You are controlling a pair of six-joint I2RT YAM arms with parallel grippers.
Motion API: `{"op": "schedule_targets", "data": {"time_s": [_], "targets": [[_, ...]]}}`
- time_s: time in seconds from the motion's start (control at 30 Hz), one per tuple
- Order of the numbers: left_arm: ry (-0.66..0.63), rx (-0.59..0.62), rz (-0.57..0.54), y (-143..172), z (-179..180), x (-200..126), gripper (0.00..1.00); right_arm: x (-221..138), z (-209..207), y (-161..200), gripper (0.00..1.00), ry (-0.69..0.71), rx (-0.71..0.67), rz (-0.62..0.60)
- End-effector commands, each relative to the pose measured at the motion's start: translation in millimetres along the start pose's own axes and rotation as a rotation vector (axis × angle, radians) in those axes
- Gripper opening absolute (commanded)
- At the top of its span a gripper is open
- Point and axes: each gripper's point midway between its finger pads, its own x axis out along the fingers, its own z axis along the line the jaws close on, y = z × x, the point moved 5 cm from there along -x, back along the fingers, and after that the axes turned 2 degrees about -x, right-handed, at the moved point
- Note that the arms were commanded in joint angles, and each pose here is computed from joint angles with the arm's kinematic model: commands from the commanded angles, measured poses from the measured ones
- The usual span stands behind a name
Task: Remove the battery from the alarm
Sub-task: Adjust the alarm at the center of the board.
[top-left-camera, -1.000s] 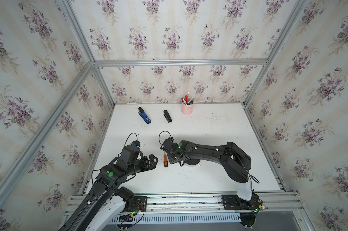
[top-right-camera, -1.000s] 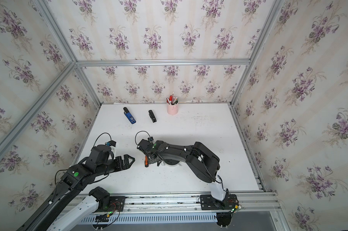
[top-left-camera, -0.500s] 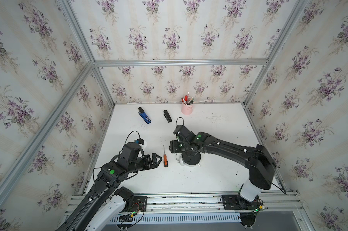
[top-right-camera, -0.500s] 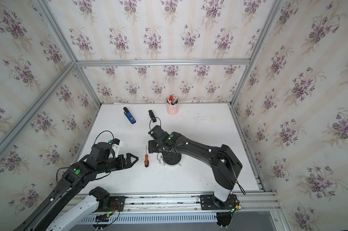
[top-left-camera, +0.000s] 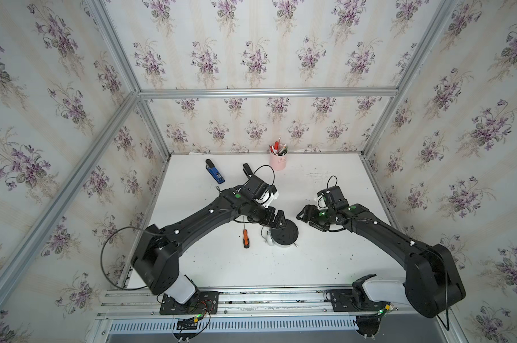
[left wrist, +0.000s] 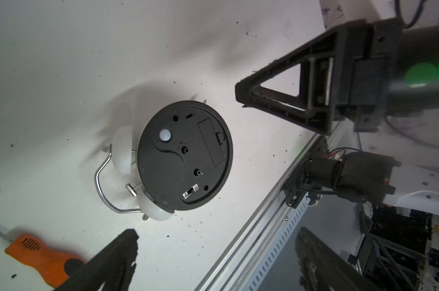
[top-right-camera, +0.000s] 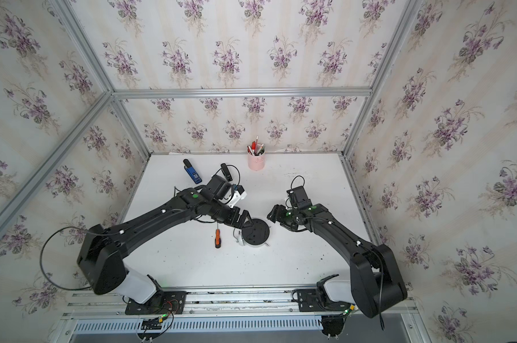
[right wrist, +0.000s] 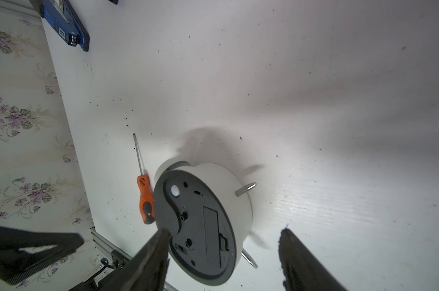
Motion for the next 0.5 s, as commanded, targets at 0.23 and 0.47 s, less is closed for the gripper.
{"op": "schedule_targets", "data": {"time_s": [0.23,0.47], "targets": [[-0.041,0.02,0.096,2.9,1.9,43.5,1.0,13.8,-8.0,17.8,0.66,-0.094,-0.028,0.066],[-0.109,-0.04,0.105,7.0,10.4,69.9,1.0,19.2,-22.1,26.8,0.6,-0.044,-0.029,0.09]]}}
